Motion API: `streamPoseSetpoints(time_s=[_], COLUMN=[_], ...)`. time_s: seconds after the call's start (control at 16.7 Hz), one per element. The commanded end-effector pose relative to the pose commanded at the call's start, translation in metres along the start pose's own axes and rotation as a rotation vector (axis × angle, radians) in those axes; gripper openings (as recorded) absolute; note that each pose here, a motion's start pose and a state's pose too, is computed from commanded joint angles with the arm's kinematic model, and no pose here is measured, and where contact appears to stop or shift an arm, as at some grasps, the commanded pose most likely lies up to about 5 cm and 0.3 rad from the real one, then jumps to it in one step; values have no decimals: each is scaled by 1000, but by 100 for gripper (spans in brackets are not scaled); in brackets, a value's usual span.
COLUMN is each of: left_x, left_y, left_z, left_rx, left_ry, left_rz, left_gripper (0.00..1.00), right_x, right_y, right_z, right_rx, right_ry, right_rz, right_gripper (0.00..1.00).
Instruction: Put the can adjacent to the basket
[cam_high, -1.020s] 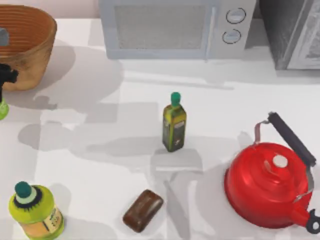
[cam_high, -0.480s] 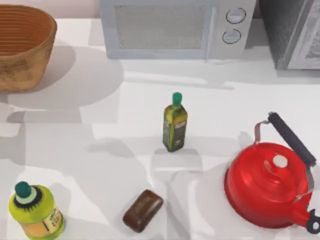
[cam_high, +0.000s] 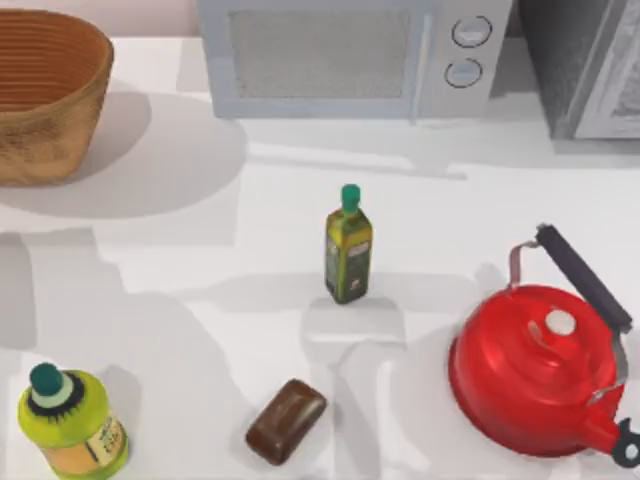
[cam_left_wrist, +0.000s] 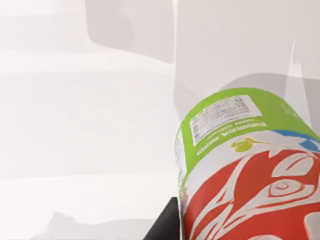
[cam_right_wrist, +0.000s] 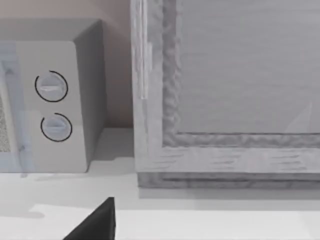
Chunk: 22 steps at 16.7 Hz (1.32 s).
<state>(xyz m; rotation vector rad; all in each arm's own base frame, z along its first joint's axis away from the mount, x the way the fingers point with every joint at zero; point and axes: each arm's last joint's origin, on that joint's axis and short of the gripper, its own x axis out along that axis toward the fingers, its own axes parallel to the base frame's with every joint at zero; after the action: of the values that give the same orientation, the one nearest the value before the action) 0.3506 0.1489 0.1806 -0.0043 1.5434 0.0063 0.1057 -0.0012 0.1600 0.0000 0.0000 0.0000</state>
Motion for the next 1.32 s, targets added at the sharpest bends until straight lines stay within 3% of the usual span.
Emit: streamPoseSetpoints(time_s=[0.18,0.54,0.78,1.32], left_x=[1,9,9,9], left_y=[5,-41,-42,-42], left_z=[-3,12,13,13], left_rx=[-9,26,27,27], left_ry=[3,28,26,26], left_rz=[-8,-4,-2,-2], left_gripper=[0,0,0,68], right_x=[0,0,0,0], right_y=[0,0,0,0], right_z=[0,0,0,0], right_rx=[0,0,0,0], right_ry=[0,0,0,0], right_rz=[0,0,0,0], right_gripper=[100,100,100,100])
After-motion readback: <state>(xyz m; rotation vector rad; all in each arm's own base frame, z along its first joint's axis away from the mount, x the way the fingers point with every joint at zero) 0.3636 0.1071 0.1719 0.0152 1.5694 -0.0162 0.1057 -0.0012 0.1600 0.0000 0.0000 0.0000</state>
